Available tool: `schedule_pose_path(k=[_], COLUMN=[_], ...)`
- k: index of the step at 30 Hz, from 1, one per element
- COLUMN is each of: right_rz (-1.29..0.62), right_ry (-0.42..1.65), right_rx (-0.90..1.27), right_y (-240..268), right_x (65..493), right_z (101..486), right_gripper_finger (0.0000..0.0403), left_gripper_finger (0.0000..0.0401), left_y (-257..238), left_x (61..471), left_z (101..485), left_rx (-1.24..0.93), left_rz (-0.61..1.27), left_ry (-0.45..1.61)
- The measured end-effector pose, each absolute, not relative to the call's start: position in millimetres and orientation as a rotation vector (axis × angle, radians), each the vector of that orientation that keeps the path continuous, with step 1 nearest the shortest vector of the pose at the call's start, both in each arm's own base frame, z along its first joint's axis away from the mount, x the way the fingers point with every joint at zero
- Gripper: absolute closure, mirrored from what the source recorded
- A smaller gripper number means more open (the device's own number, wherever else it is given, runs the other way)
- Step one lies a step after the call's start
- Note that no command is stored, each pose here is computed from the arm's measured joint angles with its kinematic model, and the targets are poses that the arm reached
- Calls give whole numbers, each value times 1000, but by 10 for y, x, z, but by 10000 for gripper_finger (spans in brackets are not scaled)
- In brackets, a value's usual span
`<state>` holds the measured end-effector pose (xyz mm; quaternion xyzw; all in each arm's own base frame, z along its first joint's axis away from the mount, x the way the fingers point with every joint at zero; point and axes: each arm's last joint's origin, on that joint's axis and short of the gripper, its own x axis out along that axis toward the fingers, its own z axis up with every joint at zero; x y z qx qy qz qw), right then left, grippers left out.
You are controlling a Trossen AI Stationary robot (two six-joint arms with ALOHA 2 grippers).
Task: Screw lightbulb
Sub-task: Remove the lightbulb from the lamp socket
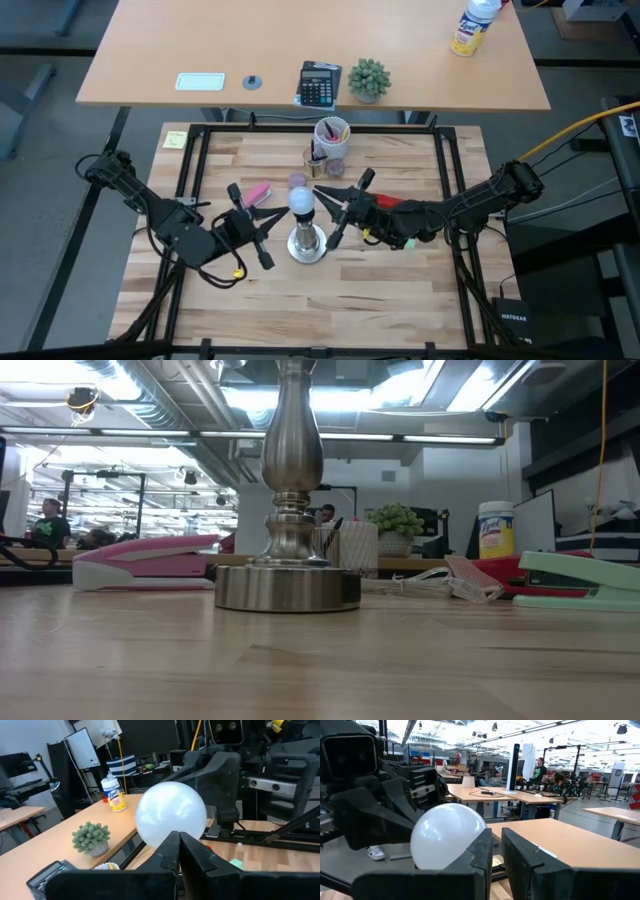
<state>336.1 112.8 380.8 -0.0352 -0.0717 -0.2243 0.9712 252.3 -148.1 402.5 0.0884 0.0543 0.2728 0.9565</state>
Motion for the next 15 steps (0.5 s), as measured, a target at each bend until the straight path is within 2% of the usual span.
schedule_pose_path(k=[15], right_rz=[-464], right_ry=[-140], right_rx=[-79], right_y=[1136], right_x=[3358], right_z=[3803], right_gripper_finger=[355], left_gripper_finger=[400], left_y=[-1586], left_x=[2441], left_z=[4025], left_rx=[181], left_rz=[566], left_ry=[104])
